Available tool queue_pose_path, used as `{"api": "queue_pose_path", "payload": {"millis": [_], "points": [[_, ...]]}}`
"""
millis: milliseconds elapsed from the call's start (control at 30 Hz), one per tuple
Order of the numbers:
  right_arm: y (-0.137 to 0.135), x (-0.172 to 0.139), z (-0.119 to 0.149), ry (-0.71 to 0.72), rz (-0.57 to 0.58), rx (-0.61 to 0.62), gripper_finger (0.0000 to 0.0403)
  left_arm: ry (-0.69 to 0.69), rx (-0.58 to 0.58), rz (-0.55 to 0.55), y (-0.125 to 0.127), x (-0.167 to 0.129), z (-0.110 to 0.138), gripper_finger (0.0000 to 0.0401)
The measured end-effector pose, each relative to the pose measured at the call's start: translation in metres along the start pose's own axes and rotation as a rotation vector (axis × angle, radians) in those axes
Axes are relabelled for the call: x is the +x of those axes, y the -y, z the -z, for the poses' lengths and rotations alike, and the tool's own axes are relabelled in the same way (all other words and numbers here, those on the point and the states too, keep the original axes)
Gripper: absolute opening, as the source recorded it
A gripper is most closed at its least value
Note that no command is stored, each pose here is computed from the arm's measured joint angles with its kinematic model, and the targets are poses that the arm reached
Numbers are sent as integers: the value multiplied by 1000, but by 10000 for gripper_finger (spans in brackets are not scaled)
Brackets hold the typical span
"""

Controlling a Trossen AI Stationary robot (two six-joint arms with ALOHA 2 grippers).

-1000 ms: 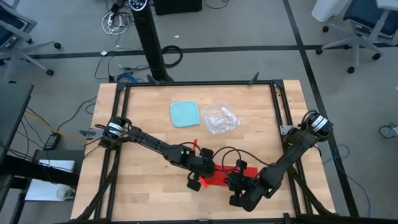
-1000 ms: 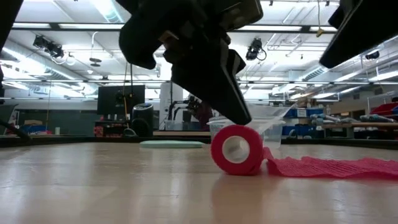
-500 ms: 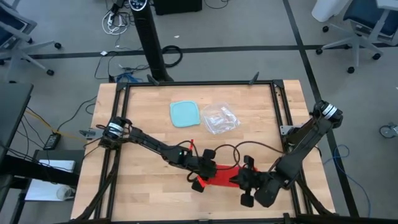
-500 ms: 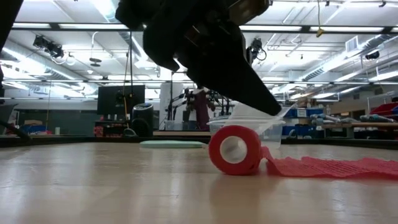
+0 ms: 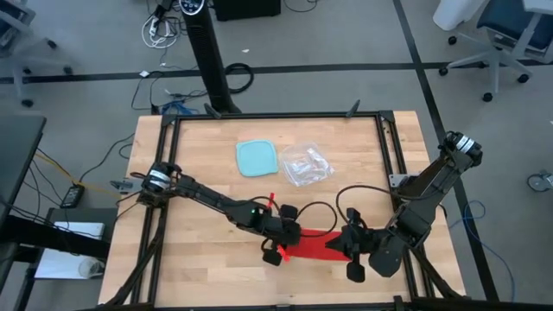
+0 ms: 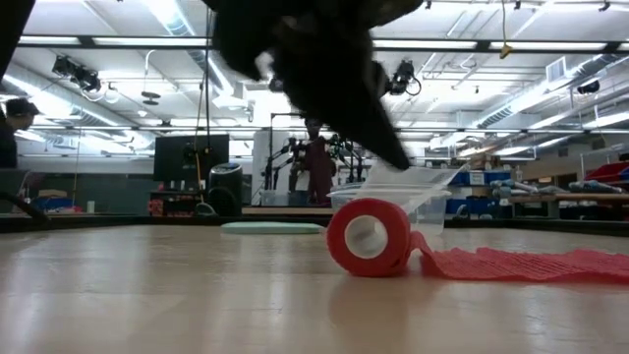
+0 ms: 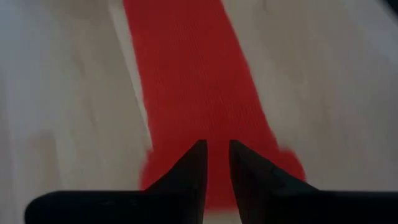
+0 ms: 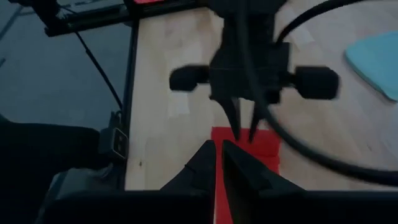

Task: Roll bandage
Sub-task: Roll the red bandage

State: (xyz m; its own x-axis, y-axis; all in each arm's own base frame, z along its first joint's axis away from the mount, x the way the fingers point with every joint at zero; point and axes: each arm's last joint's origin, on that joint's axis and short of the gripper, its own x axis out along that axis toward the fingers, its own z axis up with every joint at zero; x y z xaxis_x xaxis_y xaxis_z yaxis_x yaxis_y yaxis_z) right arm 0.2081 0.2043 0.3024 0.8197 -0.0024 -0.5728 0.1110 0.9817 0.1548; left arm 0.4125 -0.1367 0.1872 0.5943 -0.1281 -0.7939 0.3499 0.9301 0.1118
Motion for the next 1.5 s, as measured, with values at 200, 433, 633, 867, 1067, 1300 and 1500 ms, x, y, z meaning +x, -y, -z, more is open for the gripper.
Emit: {"api": "queue_pose_path", "payload": {"millis": [200,433,633,867,1067,1300,1500], "points": [[2,0,1,-3,22,-4,27,-114,-9,58,7,0,12,72],[2,0,1,3,26,-6,24,-9,-14,44,8,10,11,72],[1,0,1,4,25,5,23,44,-18,41,9,18,15,72],[0,-1,2,6,21,10,22,151,-16,37,10,39,12,72],[-1,-2,3,6,17,6,22,239,-9,27,7,56,11,72],[-1,-3,3,21,25,6,22,320,-23,-12,-2,61,8,72],[-2,-3,3,36,39,3,22,406,-27,-44,-6,49,-9,72]]}}
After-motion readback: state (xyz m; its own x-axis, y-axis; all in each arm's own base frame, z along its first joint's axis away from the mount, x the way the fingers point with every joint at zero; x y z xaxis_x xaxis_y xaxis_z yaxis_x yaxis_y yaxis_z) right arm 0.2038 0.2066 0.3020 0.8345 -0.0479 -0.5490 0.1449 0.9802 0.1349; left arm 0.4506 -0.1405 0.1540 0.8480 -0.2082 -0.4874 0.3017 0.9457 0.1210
